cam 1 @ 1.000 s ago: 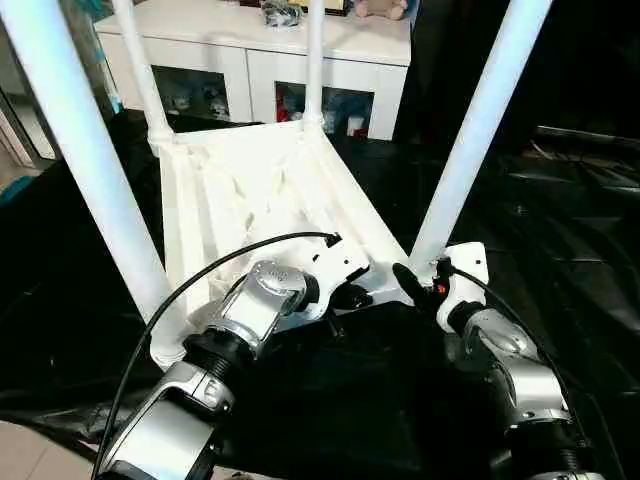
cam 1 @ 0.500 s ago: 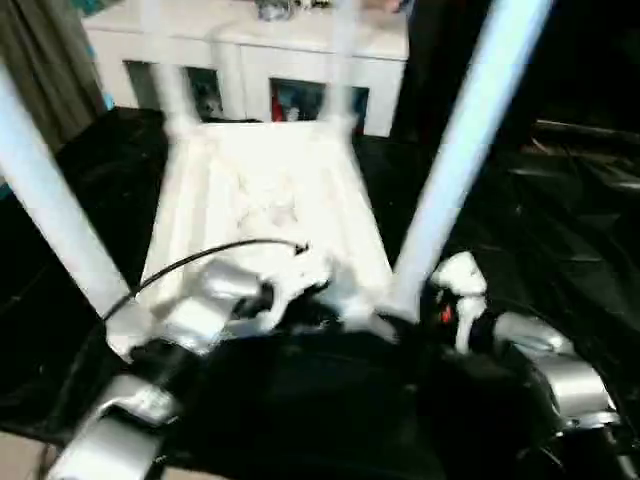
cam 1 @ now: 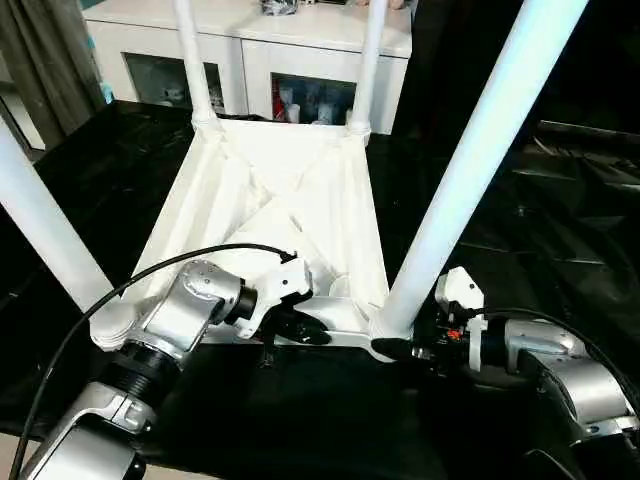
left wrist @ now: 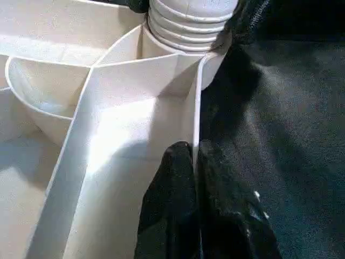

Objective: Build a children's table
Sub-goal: Rotate leg to tighten

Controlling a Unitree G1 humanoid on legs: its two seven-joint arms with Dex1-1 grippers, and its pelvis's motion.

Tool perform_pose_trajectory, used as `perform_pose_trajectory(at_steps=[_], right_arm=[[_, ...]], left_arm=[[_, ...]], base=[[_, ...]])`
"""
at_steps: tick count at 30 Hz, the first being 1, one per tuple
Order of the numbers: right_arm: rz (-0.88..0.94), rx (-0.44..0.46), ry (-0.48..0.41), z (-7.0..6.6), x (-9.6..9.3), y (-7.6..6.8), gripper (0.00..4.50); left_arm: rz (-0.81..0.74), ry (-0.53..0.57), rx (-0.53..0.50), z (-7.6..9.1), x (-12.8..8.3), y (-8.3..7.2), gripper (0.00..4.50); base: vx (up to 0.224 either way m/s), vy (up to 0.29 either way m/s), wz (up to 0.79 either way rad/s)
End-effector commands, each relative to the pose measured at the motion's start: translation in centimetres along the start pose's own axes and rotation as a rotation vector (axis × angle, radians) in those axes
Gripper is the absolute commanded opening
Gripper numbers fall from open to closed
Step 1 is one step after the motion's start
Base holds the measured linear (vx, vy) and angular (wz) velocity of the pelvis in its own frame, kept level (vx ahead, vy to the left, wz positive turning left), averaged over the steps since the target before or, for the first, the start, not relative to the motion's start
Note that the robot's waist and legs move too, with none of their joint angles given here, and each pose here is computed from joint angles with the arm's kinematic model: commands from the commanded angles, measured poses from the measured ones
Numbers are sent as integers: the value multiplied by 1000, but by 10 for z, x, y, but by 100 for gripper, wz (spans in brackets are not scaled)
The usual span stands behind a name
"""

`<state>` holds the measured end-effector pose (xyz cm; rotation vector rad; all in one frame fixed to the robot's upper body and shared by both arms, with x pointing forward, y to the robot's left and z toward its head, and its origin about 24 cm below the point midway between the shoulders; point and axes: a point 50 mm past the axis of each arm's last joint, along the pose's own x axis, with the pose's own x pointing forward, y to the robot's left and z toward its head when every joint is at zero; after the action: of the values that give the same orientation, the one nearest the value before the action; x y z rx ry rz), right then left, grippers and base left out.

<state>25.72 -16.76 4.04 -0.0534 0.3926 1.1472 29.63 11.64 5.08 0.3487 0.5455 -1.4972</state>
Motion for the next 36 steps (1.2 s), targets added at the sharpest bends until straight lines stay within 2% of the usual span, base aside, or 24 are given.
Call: perform_pose_trajectory(at_steps=[1,3,12,15,16,18,23,24,27,31,33,36], right_arm=[[17,8,10,-1,1,0,330],[17,8,15,-2,2,0,303],[-16,25,17,-9,7,3,278],[-214,73,0,-19,19,-5,276],[-214,73,0,-19,19,-5,276],[-457,160,-40,-23,36,-14,276],[-590,237,-60,-22,50,-15,274],[-583,209,-53,-18,63,-10,274],[-541,160,-61,-12,74,-3,274],[-520,154,-111,-7,73,-3,274],[-499,156,-133,-4,70,-4,329],[-373,117,-109,-4,61,0,345]], left_arm=[[-49,-79,-45,-1,6,-6,0],[-52,-77,-45,-1,6,-6,0],[-47,-73,-59,-3,10,-8,0],[42,-94,-76,-3,21,-3,0],[42,-94,-76,-3,21,-3,0],[202,-91,-125,0,40,7,0],[314,-82,-158,9,59,13,0],[342,-81,-143,21,73,15,0],[328,-79,-107,30,82,13,0],[302,-82,-72,32,84,12,0],[275,-83,-62,30,82,10,0],[231,-78,-50,22,72,9,0]], base=[[0,0,0],[0,0,0],[0,0,0],[0,0,0],[0,0,0],[0,0,0],[0,0,0],[0,0,0],[0,0,0],[0,0,0],[0,0,0],[0,0,0]])
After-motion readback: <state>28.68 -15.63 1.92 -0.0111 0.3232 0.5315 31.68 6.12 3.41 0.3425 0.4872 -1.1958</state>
